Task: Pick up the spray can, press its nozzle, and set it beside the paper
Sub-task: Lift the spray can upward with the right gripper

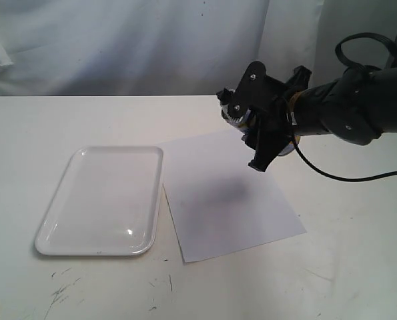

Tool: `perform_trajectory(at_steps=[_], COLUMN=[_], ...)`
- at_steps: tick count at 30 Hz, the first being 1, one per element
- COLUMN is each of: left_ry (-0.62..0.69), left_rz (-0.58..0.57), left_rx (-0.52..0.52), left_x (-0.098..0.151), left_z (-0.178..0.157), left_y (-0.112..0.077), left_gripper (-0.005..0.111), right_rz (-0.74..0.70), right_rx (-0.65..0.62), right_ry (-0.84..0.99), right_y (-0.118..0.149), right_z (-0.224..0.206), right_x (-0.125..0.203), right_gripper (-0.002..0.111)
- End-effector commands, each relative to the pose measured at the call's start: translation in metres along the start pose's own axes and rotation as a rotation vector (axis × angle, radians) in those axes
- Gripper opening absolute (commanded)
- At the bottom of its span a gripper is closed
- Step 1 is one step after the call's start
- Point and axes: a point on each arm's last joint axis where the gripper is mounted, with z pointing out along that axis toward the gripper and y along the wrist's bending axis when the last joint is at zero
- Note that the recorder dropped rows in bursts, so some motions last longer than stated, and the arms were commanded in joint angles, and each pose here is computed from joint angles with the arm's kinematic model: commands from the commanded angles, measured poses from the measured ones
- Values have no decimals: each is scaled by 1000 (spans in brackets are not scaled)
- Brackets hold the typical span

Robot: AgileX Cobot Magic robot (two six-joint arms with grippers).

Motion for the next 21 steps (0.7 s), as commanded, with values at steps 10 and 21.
perform_trajectory(at_steps=[10,21], left_ry=[-7,-7], left_rz=[-2,-3], left_rx=[6,6], left_x=[1,1], left_z=[0,0], left_y=[0,0], left_gripper=[0,0], right_rz=[12,75], right_rx=[28,33], right_ry=[-10,-34], right_y=[-9,-9], right_z=[-7,-7], right_x=[-5,-7], right_gripper=[0,0])
